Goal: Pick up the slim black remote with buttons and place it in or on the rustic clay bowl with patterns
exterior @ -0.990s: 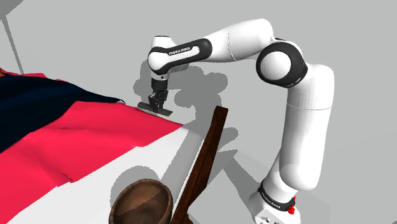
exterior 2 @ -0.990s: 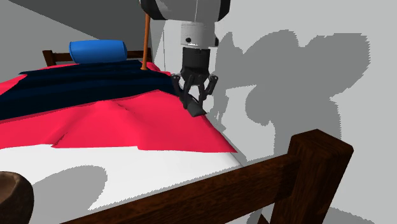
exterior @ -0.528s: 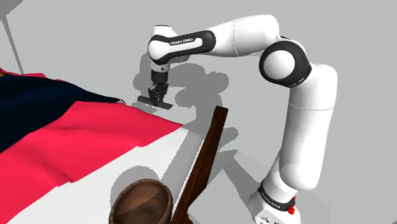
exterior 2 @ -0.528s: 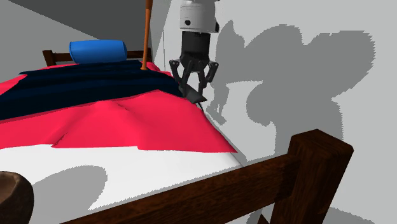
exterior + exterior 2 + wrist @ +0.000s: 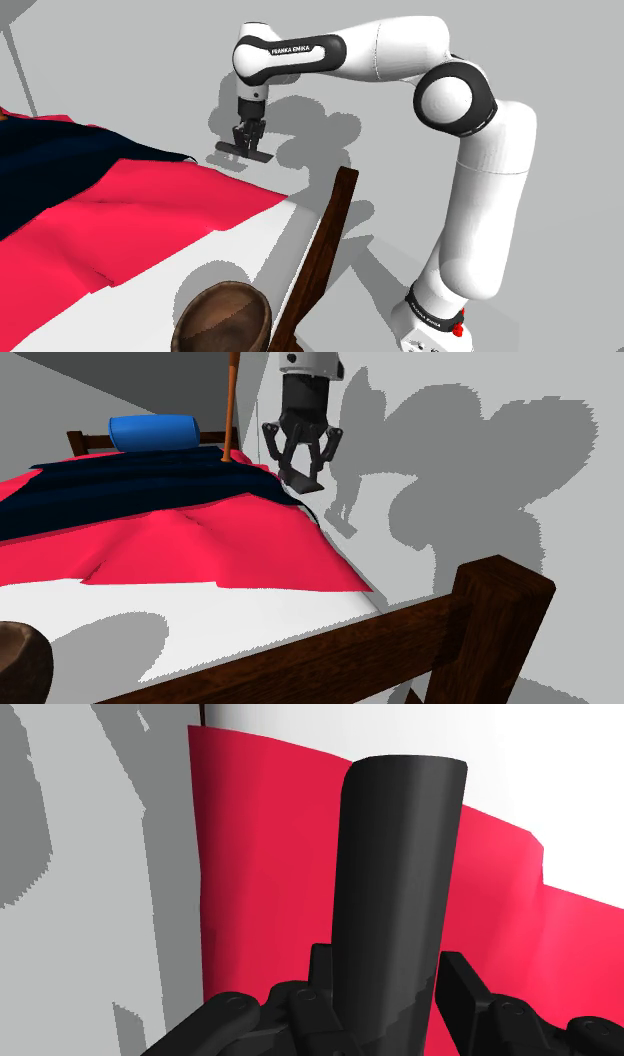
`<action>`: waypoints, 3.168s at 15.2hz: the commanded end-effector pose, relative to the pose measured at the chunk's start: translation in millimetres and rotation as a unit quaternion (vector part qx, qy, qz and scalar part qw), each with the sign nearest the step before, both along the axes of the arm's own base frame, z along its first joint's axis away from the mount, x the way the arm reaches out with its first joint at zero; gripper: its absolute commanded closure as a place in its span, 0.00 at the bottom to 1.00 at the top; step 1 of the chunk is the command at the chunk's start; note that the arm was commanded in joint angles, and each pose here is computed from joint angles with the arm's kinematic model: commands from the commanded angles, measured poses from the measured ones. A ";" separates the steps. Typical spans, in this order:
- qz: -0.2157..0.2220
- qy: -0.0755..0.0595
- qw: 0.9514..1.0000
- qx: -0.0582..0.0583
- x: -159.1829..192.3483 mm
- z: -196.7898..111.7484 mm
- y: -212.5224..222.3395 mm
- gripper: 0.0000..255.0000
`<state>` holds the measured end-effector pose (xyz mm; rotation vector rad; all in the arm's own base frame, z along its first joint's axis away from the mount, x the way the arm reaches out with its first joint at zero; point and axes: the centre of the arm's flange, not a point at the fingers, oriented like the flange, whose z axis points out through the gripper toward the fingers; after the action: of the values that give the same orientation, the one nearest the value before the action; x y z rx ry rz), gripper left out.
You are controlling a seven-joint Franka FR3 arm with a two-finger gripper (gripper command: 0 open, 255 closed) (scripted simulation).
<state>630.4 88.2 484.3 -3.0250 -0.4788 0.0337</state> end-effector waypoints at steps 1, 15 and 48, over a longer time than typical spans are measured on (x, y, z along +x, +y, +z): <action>0.000 0.000 1.000 0.000 -15.0 2.9 12.7 1.00; 0.000 0.000 1.000 0.000 -155.8 -0.8 132.2 1.00; 0.000 0.000 1.000 0.000 -364.3 -66.5 309.0 1.00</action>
<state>266.2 397.0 420.9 -3.0248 -0.4787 0.0342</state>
